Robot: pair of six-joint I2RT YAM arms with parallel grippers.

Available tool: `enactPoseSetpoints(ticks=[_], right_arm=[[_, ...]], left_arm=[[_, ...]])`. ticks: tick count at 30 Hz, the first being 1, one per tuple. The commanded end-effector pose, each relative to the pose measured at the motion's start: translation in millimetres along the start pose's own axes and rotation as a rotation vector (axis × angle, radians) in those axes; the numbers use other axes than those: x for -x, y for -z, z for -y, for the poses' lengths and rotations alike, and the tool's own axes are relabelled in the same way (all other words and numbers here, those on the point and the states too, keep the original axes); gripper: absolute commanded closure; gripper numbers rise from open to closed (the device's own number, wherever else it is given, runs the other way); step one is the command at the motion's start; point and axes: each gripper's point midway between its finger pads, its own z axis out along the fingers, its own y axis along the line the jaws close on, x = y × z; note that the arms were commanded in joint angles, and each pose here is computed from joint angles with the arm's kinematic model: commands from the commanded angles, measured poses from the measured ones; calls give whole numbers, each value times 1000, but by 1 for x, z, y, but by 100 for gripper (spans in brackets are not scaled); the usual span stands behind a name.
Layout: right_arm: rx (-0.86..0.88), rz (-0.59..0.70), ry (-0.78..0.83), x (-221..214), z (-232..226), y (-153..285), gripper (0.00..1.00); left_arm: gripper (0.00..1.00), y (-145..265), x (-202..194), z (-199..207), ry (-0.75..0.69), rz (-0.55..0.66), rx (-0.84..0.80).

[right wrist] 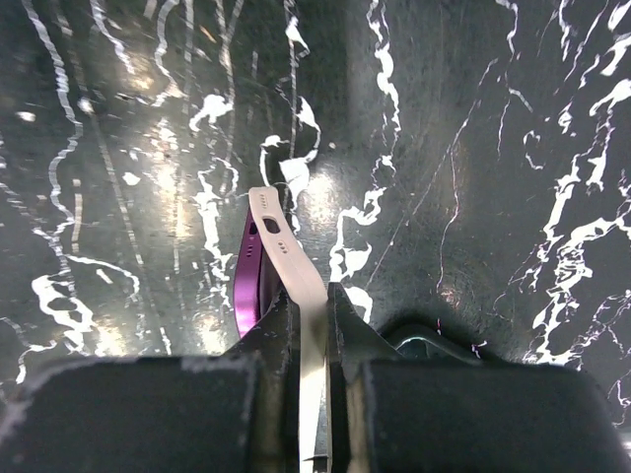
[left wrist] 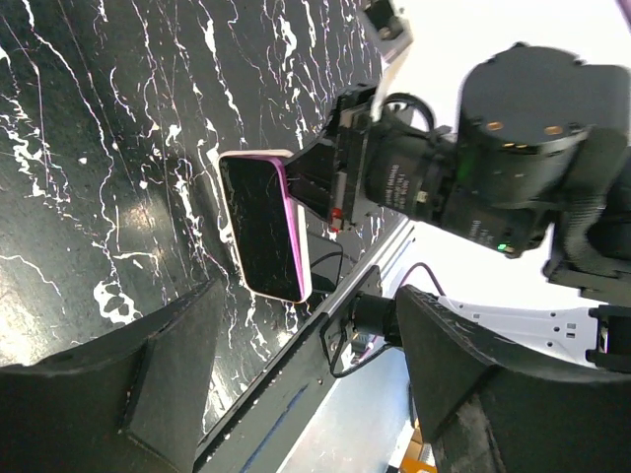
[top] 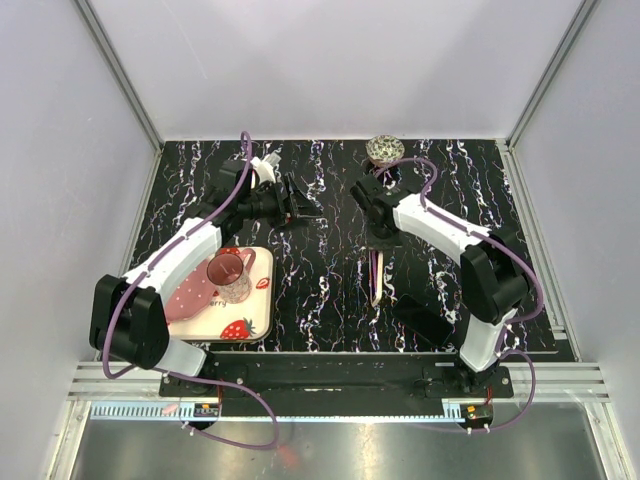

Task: Take the phone out of the phone case
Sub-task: Remove the phone case from the phone.

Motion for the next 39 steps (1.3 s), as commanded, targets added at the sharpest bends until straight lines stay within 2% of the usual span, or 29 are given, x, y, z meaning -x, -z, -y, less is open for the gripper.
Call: enactPoseSetpoints(ticks=[1,10,22,39], right_arm=[[25,18,-42,-5,-8,-15,93],[35,-71,-51,-41,-13,-45,78],[10,-185,-43,-87,-1,-69,78],[36,-277,-50,-119,-6,-100,76]], left_arm=[[27,1,6,9,-7,13,-40],[28,-4,-1,-4,22,-2,-15],[29,-8,-4,-7,34,-15,-9],[29,-16,-12,-8,39,-43,-5]])
